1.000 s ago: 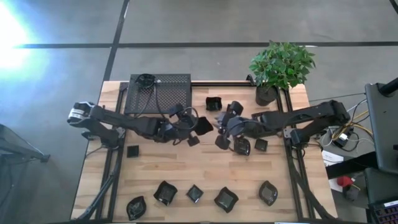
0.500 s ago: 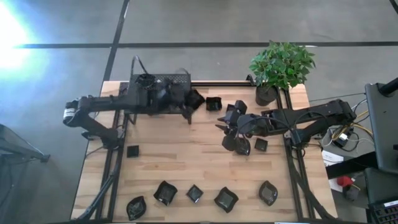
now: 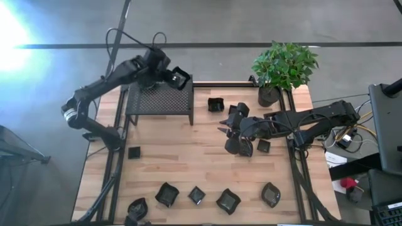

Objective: Pick & Place Mini shaped plates
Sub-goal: Put the distorted square plate on the shelf

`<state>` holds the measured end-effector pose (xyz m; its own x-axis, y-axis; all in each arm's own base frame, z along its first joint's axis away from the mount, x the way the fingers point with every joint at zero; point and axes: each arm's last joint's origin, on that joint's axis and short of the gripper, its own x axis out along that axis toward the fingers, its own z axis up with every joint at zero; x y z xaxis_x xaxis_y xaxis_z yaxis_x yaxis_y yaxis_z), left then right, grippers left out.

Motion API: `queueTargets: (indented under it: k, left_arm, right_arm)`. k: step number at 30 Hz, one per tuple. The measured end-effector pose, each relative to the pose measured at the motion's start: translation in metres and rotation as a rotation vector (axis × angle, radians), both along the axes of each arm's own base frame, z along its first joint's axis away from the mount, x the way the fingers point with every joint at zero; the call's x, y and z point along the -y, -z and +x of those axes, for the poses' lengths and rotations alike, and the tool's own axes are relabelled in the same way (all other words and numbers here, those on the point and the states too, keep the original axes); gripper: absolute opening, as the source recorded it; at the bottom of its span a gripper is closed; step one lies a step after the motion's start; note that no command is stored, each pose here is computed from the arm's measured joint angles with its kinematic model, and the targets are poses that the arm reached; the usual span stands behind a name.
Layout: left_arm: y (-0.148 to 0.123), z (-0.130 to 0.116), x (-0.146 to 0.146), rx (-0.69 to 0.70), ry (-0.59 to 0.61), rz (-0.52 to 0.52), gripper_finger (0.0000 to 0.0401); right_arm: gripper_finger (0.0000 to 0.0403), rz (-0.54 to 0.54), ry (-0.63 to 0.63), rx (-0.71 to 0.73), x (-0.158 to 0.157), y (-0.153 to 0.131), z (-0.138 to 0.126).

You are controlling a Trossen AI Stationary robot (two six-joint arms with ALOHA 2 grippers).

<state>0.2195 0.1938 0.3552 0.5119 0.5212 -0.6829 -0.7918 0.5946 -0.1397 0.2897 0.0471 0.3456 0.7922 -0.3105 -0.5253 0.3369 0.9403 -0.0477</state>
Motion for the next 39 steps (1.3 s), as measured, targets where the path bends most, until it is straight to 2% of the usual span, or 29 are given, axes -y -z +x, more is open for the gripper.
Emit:
queueTargets:
  k: [7,15,24,39]
  left_arm:
    - [0.015,-0.005,-0.008,-0.010,-0.007,-0.043,0.0000]
    - [0.035,-0.001,-0.013,0.072,-0.126,-0.112,0.0000]
    - [0.049,-0.006,-0.016,0.042,-0.246,-0.114,0.0000]
    - [0.051,-0.006,-0.016,0.040,-0.248,-0.112,0.0000]
  right_arm:
    - [0.0106,-0.002,0.002,0.000,0.000,0.000,0.000]
    - [0.0106,-0.002,0.003,0.002,0.000,0.000,0.000]
    - [0.0098,-0.002,0.003,0.001,0.000,0.000,0.000]
    - [0.0096,-0.013,-0.005,-0.003,0.000,0.000,0.000]
